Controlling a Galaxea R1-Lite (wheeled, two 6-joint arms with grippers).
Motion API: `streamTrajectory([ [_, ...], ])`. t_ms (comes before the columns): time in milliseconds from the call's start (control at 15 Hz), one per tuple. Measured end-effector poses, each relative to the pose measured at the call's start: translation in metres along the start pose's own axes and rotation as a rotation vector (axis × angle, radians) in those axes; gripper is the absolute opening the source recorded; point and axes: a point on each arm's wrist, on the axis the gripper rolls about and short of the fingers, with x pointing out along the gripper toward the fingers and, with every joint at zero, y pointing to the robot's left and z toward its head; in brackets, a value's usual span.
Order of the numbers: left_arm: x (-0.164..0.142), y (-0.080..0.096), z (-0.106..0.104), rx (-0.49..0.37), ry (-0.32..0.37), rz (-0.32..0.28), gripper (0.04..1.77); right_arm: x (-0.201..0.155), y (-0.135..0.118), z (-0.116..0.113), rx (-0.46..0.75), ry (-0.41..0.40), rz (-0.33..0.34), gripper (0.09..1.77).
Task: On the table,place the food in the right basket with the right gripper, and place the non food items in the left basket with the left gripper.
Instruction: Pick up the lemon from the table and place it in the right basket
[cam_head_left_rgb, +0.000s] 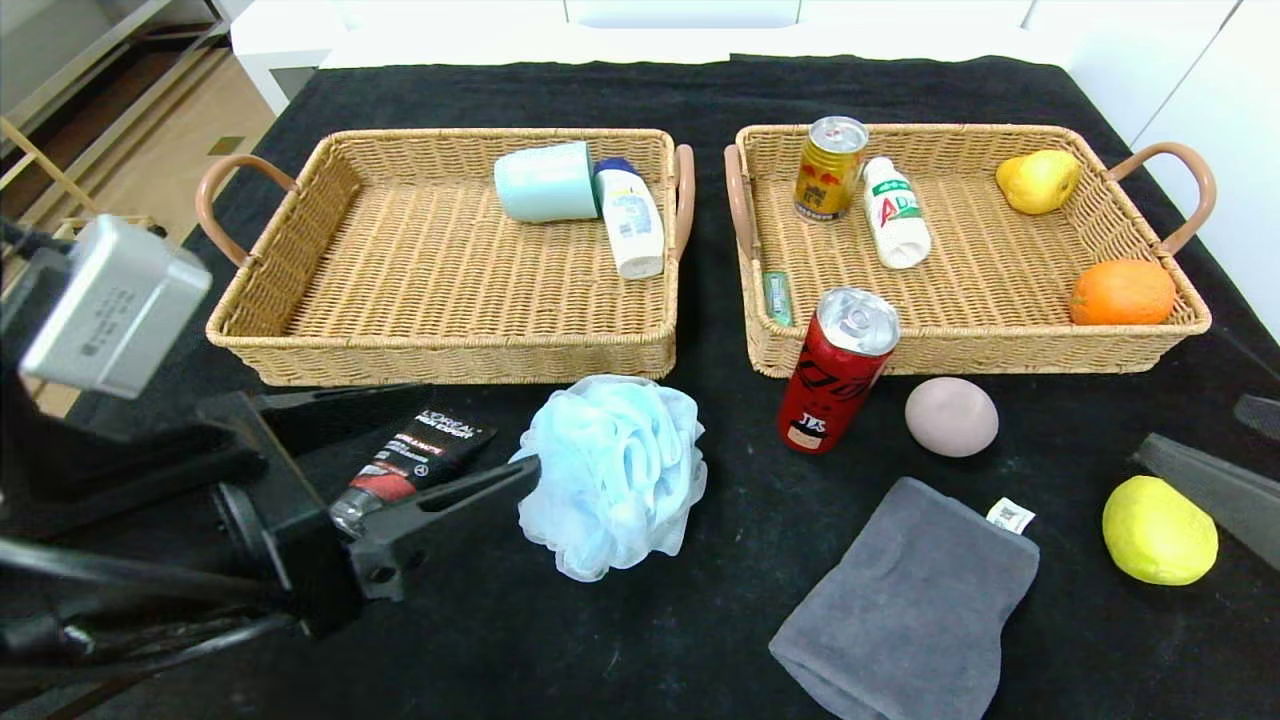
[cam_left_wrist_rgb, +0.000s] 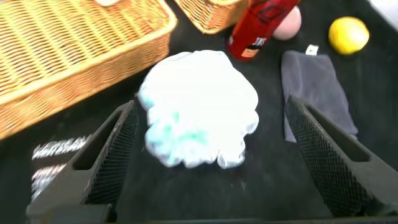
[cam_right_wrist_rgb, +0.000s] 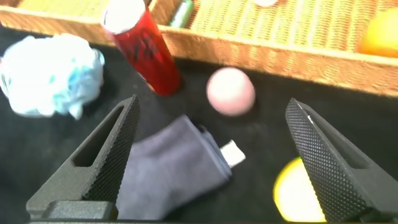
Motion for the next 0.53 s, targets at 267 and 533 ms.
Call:
streamTrajectory([
  [267, 0.021, 0.000, -0.003, 0.000, 0.040, -0.012, 1.72, 0.016, 0.001, 0.001, -0.007, 0.029, -0.028, 1.71],
  [533, 0.023, 0.000, -0.014, 0.001, 0.083, 0.001, 1.72, 0.022, 0.001, -0.001, -0.023, 0.050, -0.026, 1.71],
])
